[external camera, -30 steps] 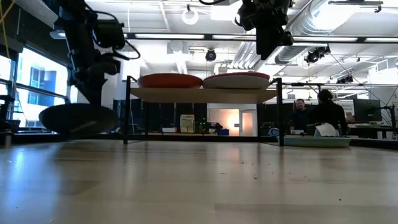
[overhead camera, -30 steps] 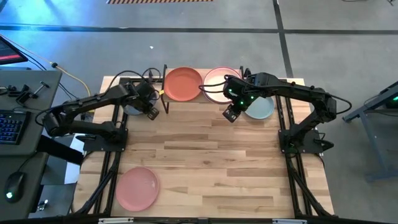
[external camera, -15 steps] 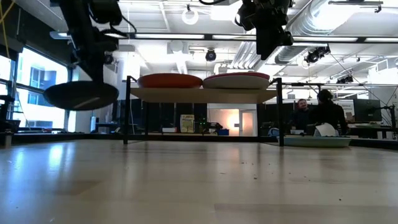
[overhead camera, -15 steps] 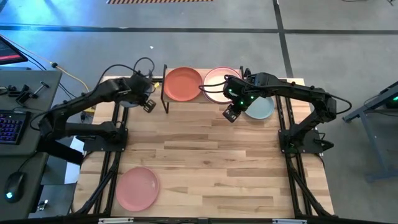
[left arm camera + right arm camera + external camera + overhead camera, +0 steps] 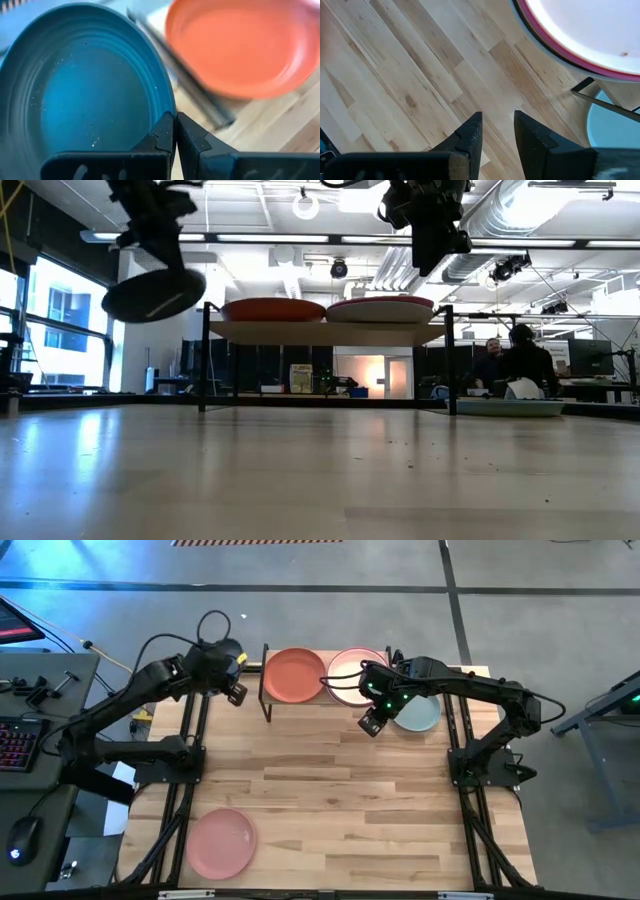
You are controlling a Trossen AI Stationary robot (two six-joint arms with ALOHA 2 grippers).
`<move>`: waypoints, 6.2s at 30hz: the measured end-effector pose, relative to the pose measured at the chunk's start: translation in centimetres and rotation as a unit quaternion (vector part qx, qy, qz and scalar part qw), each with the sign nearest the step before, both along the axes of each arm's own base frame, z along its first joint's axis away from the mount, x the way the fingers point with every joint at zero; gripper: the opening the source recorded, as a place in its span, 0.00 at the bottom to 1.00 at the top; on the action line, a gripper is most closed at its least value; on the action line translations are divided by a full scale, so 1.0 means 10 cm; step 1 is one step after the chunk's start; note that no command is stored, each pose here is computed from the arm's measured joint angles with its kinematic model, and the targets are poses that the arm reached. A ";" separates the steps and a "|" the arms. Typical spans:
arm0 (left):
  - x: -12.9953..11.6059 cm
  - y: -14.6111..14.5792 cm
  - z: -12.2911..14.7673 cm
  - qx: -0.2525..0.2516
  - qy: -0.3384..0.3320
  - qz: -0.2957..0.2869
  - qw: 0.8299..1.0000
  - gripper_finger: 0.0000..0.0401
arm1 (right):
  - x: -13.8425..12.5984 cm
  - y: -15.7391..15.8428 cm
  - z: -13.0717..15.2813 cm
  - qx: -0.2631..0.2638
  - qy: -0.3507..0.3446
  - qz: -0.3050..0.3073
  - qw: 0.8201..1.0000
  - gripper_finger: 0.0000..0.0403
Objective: Place and stack plates onto a shelf
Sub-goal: Stack the black plate on top of the orange plate on the shelf, then stack the light blue plate on top of the black plate on the shelf
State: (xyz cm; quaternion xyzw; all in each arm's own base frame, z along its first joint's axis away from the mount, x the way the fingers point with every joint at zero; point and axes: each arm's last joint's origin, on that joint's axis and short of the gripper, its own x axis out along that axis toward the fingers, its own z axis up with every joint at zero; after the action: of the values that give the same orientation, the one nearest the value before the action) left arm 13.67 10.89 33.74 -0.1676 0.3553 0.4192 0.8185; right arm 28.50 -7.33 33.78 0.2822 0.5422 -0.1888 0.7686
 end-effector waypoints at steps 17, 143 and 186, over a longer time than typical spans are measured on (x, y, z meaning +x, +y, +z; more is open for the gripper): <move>0.20 0.11 0.48 0.112 -0.105 -0.086 0.984 0.00 | 0.00 0.00 0.00 0.000 0.000 -0.001 1.000 0.23; 1.08 0.10 0.50 0.038 -0.003 -0.203 0.979 0.24 | -1.27 -0.16 -0.70 -0.030 0.121 0.105 0.987 0.23; 1.10 0.11 0.51 0.020 -0.037 -0.169 0.985 0.24 | -1.18 -0.35 -1.60 -0.104 0.142 0.350 0.920 0.23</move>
State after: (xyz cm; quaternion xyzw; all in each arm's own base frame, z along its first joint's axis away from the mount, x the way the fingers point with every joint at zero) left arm 24.67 11.96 38.82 -0.1036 0.3396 0.2754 0.8933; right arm 16.67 -10.80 17.82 -0.0365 0.6868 -0.0014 0.7259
